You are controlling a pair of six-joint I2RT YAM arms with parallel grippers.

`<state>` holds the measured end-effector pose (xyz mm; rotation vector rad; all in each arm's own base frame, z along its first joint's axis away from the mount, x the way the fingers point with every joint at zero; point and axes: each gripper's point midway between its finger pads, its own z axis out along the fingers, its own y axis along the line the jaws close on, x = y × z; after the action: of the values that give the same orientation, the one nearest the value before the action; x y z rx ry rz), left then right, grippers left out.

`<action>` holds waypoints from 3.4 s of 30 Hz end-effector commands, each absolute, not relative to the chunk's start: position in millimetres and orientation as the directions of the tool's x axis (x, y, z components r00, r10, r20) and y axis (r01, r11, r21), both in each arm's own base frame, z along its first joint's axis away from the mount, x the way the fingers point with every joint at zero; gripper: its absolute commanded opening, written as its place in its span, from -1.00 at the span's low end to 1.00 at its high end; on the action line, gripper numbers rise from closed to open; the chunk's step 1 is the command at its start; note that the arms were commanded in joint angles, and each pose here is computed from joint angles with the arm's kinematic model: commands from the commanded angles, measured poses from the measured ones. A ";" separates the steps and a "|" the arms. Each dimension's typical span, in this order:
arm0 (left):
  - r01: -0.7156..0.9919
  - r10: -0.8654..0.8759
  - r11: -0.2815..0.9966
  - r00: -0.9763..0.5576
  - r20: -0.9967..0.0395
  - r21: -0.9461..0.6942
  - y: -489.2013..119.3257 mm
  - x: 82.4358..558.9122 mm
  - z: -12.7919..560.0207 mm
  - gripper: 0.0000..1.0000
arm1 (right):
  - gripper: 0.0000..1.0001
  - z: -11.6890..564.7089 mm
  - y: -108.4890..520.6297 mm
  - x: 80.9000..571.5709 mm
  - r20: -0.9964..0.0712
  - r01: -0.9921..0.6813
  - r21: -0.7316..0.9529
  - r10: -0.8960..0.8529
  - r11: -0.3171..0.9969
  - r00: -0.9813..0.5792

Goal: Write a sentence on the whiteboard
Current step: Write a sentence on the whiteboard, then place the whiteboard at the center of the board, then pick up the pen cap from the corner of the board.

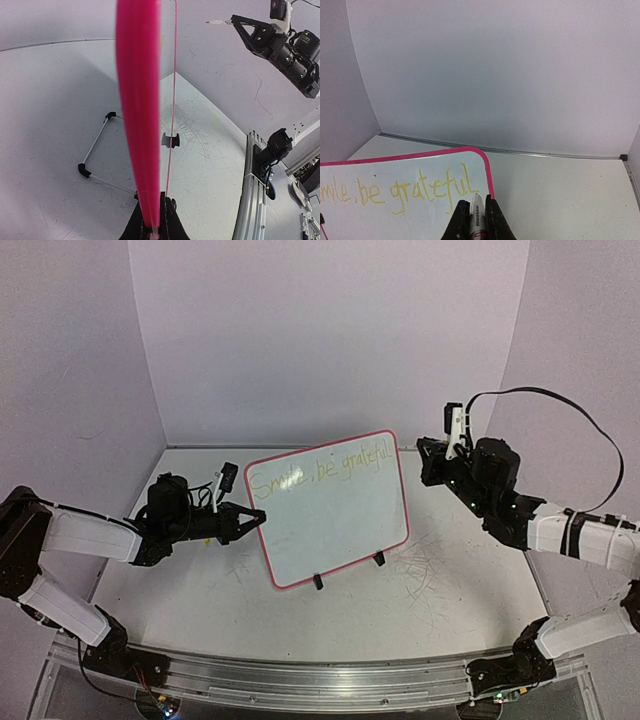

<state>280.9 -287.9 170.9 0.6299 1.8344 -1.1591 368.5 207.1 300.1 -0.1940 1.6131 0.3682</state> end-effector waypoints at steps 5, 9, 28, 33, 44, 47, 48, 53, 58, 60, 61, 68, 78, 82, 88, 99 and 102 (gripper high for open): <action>0.759 -0.025 0.517 -0.449 -0.893 -0.396 -279.4 296.3 171.9 -1.00 | -1.00 298.8 212.8 392.6 -0.990 -0.336 0.138 0.123 0.932 -0.066; 0.764 -0.017 0.508 -0.453 -0.892 -0.398 -281.6 295.7 170.7 -1.00 | -1.00 295.1 219.5 400.8 -0.990 -0.350 0.141 0.124 0.926 -0.072; 0.774 -0.009 0.500 -0.443 -0.896 -0.388 -281.0 292.2 173.5 -1.00 | -1.00 293.5 224.2 417.3 -0.989 -0.327 0.147 0.138 0.934 -0.049; 0.774 -0.007 0.501 -0.444 -0.896 -0.387 -281.2 292.8 172.9 -1.00 | -1.00 295.6 218.9 410.1 -0.988 -0.325 0.153 0.146 0.933 -0.046; 0.774 -0.004 0.499 -0.447 -0.894 -0.390 -281.9 292.4 172.1 -1.00 | -1.00 288.9 217.6 414.2 -0.987 -0.302 0.158 0.144 0.940 -0.068; 0.773 -0.006 0.501 -0.447 -0.895 -0.389 -281.2 292.6 172.3 -1.00 | -1.00 286.4 218.6 416.4 -0.987 -0.299 0.156 0.141 0.941 -0.073; 0.774 -0.006 0.500 -0.446 -0.895 -0.389 -281.3 292.4 172.5 -1.00 | -1.00 285.4 219.4 417.0 -0.988 -0.301 0.155 0.138 0.941 -0.075; 0.777 -0.003 0.497 -0.445 -0.895 -0.388 -282.1 292.4 172.7 -1.00 | -1.00 281.7 222.5 422.1 -0.988 -0.301 0.153 0.134 0.941 -0.082; 0.779 -0.004 0.495 -0.442 -0.897 -0.386 -282.2 292.2 174.5 -1.00 | -1.00 275.5 224.8 426.4 -0.987 -0.294 0.154 0.131 0.943 -0.094; 0.779 -0.005 0.495 -0.441 -0.897 -0.386 -281.9 291.8 174.7 -1.00 | -1.00 274.9 224.8 427.1 -0.987 -0.293 0.150 0.127 0.944 -0.093; 0.778 -0.004 0.496 -0.442 -0.897 -0.386 -281.8 291.8 174.2 -1.00 | -1.00 276.1 224.3 427.2 -0.988 -0.291 0.147 0.126 0.945 -0.090; 0.739 -0.023 0.540 -0.464 -0.885 -0.402 -276.7 298.9 168.9 -0.99 | -1.00 306.7 219.6 404.4 -0.978 -0.338 0.206 0.190 0.918 -0.080; 0.695 -0.054 0.593 -0.470 -0.881 -0.407 -268.9 307.2 171.2 -0.51 | -1.00 351.9 152.6 320.8 -0.977 -0.295 0.208 0.214 0.933 -0.010; 0.709 -0.077 0.587 -0.432 -0.898 -0.391 -267.0 305.4 191.2 -0.22 | -1.00 349.0 147.6 316.4 -0.979 -0.282 0.201 0.205 0.938 -0.018; 0.690 -0.132 0.597 -0.419 -0.898 -0.409 -250.8 288.7 217.8 0.13 | -1.00 350.3 157.6 318.2 -0.980 -0.324 0.193 0.196 0.926 -0.024; 0.094 -0.361 0.812 -0.695 -0.622 -0.576 -175.9 281.1 161.4 0.46 | -1.00 335.2 182.2 327.5 -0.990 -0.402 0.140 0.122 0.905 -0.070; -0.099 -0.375 0.888 -0.721 -0.583 -0.448 -148.5 287.5 134.6 0.49 | -1.00 334.8 185.4 326.5 -0.991 -0.420 0.130 0.111 0.898 -0.070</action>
<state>279.7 -198.5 175.9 -0.0155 2.1236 -0.8728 328.5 179.9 308.8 -0.2127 1.6523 0.4182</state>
